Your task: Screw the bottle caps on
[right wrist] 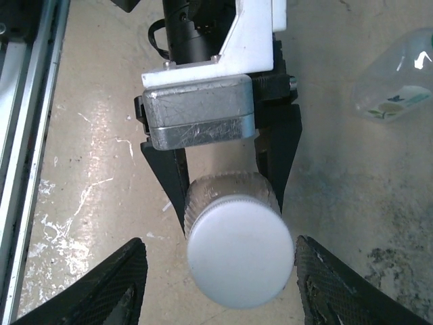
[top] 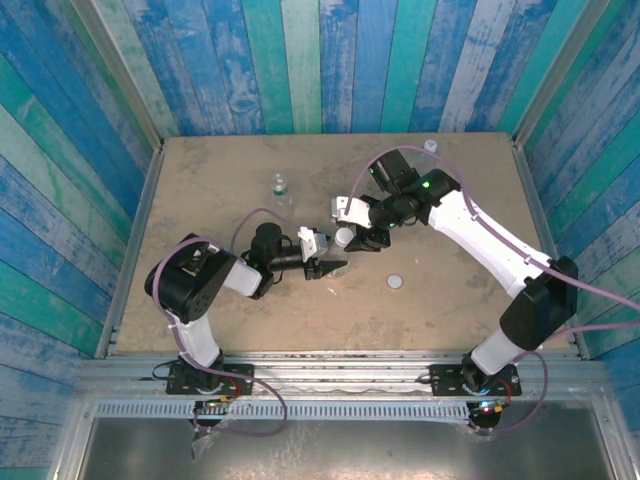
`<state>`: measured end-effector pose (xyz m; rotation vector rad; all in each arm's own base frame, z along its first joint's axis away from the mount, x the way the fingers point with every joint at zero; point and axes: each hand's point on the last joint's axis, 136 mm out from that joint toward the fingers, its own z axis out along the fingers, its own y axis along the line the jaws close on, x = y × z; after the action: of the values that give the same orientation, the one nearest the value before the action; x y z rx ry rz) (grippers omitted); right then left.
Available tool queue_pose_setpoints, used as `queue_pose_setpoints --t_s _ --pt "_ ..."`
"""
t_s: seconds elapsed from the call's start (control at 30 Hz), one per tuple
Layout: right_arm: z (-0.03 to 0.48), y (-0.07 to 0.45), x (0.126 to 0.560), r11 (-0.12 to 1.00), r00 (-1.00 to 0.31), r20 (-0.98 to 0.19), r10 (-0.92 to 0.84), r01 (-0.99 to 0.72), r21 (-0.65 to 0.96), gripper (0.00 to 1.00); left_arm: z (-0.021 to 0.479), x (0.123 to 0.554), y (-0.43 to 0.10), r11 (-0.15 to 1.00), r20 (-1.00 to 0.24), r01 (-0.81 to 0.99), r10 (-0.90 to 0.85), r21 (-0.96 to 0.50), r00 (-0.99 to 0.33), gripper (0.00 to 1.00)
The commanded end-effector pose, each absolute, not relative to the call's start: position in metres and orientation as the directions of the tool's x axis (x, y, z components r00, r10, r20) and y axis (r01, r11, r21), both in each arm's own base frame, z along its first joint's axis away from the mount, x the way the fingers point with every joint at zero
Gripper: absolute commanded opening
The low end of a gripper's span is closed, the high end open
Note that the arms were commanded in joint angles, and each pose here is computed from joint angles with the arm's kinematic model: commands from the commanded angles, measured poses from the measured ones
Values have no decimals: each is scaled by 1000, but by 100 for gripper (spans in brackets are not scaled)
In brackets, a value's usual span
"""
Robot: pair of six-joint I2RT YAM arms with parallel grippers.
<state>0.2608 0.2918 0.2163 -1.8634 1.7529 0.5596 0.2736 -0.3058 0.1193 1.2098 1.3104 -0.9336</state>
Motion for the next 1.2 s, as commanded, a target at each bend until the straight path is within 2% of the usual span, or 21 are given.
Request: queue_pose_setpoints --t_s 0.0,0.27,0.47,0.6,0.8,0.9,0.97,1.07,1.17 --pt "216 292 252 -65 73 -622 -780 -997 -36 57 101 263 -304 148 -981 988 194 34 5 58" --pt "211 295 256 -57 54 -615 -787 -998 -15 46 103 262 -305 141 -983 990 186 24 -3 58" --pt "208 294 259 -41 40 -602 -797 -999 -12 41 106 263 -305 142 -985 990 174 12 -14 58" --pt "207 295 262 -6 1 -597 -802 -1000 6 40 110 272 -305 196 -988 981 149 -6 -36 57" --pt "202 293 280 272 -283 -559 -779 -957 106 37 122 303 -296 380 -994 924 78 -43 -79 57" --pt "197 292 287 454 -461 -539 -705 -877 157 35 128 315 -293 453 -995 889 35 -65 -91 56" --pt "193 291 290 581 -573 -523 -631 -796 170 36 129 320 -292 485 -996 872 26 -66 -90 56" --pt "191 293 290 705 -669 -519 -532 -690 167 34 128 324 -292 514 -995 855 29 -67 -95 56" --pt "187 294 286 775 -733 -505 -457 -606 178 33 126 322 -292 511 -995 857 31 -64 -93 57"
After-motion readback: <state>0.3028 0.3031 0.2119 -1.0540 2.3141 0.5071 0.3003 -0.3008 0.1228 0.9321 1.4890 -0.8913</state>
